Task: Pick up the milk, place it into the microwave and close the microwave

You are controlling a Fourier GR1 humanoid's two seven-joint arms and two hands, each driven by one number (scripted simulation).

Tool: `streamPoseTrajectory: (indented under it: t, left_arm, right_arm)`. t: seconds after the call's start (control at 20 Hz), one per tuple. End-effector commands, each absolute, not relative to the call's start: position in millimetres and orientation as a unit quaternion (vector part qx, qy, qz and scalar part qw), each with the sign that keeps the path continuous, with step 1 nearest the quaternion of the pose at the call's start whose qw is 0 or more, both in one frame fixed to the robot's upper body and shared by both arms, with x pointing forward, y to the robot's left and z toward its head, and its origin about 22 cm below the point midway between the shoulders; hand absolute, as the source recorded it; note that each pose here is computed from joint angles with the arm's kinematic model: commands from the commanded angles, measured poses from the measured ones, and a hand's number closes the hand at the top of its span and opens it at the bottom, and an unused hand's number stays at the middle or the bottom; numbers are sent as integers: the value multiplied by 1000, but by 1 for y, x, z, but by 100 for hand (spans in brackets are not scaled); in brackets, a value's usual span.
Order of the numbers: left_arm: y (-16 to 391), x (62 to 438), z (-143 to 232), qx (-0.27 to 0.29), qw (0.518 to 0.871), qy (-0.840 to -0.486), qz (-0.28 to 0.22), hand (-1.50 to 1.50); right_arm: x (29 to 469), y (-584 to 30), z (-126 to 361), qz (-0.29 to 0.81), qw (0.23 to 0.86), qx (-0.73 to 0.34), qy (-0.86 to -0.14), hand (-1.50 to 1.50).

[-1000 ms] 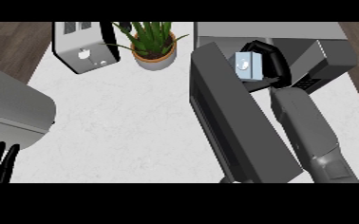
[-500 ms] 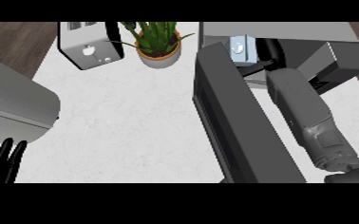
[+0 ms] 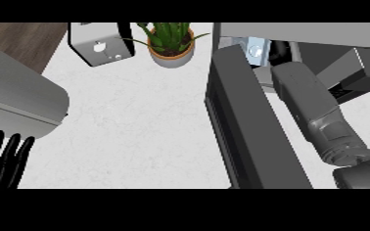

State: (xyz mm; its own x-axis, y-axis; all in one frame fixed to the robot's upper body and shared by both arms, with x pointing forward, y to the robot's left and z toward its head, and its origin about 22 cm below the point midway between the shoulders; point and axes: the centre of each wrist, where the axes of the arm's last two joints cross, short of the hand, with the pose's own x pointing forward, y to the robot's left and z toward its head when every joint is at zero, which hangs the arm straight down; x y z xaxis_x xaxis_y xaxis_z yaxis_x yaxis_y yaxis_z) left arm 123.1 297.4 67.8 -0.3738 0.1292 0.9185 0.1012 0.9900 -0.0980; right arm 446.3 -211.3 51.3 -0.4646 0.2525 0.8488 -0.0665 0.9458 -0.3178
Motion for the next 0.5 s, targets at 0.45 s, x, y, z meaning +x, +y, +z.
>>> streamPoseTrajectory:
  t: [0.45]
  left_arm:
    - [291,142,76,-63,551,-832,-17,-150]
  right_arm:
    - [456,-204,68,75,525,-202,-823,150]
